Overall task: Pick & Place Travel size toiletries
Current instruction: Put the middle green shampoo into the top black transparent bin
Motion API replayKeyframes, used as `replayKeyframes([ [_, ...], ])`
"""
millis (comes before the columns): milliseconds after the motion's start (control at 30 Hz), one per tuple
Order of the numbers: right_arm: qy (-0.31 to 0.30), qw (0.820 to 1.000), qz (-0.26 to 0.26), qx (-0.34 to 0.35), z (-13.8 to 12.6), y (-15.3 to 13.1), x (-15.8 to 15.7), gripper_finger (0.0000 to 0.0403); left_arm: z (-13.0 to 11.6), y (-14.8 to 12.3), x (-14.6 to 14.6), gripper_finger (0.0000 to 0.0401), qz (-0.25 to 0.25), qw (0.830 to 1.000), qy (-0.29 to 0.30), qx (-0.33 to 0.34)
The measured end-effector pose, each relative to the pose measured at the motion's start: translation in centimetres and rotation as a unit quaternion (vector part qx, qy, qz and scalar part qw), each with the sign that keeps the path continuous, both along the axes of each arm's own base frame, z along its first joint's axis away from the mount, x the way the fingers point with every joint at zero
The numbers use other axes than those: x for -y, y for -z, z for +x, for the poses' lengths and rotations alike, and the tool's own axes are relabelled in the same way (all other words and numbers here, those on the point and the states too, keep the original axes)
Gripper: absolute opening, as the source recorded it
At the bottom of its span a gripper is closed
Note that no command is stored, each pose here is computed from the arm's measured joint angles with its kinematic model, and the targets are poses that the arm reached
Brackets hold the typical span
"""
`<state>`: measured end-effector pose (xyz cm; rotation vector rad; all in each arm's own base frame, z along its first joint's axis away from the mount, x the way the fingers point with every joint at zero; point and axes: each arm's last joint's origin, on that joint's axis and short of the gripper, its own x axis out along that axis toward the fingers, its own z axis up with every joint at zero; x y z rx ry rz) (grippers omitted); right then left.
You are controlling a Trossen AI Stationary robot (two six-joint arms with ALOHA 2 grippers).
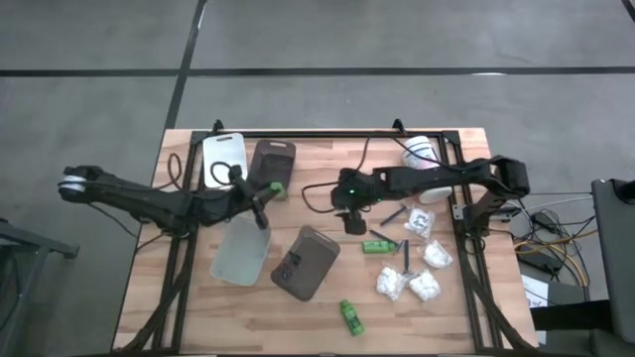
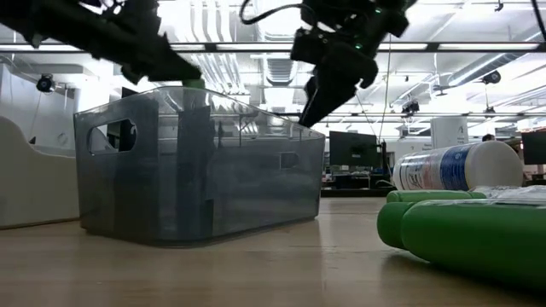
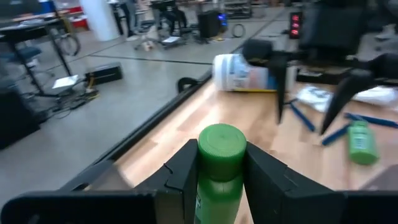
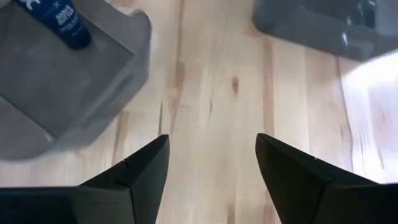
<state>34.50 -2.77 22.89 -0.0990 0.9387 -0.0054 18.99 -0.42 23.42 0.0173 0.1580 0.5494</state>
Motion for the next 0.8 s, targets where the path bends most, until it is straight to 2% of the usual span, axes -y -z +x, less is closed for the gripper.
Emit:
replayKeyframes([
  [333,0.032,0.992,0.013,0.121,-5.4,0.8,-0.1,0.0259,-1.3,1.1,-4.7,0.0104,-0.025,0.993,-0.115,0.01],
  [633,0.054,0.977,0.03,0.202,-9.9,2.9,-0.5,0.0267,-1.5,1.9,-9.7,0.0104,-0.078,0.985,-0.15,0.026],
  [800,0.069,0.968,0.046,0.236,-11.4,4.2,-0.6,0.0271,-0.8,3.1,-11.6,0.0104,-0.084,0.981,-0.171,0.027],
])
